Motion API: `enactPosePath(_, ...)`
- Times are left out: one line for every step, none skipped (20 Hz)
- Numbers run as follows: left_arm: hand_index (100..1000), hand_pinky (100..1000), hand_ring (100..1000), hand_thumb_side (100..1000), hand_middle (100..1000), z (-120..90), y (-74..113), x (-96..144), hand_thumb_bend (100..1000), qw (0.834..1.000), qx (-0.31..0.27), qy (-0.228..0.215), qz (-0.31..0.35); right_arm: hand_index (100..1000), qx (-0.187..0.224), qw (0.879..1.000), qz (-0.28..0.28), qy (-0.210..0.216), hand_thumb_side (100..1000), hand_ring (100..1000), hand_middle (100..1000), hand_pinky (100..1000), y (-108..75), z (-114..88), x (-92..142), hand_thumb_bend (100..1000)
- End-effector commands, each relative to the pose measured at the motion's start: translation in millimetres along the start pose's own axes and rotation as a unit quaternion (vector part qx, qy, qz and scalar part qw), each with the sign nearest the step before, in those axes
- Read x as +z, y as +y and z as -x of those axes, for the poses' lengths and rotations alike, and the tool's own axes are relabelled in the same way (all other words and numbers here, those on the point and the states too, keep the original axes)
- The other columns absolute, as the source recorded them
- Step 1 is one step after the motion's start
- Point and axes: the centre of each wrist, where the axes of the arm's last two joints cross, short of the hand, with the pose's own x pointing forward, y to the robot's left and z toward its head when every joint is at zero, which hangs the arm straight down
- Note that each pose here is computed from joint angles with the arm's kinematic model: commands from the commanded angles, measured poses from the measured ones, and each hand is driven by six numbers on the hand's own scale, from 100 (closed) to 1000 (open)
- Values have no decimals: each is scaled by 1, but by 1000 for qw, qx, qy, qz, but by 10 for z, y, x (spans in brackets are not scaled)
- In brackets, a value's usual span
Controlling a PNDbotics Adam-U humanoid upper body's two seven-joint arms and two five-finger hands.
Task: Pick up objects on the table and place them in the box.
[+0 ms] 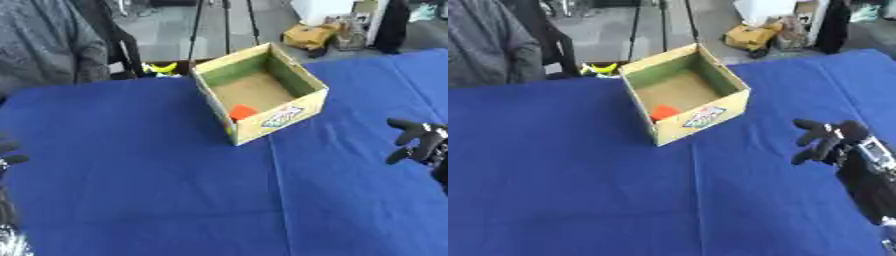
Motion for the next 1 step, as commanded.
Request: enactPosePath(724,507,606,1000,605,-75,13,-46,275,1000,5,-15,1,457,12,1000,-2,-11,876,928,558,553,-27,-82,-26,100)
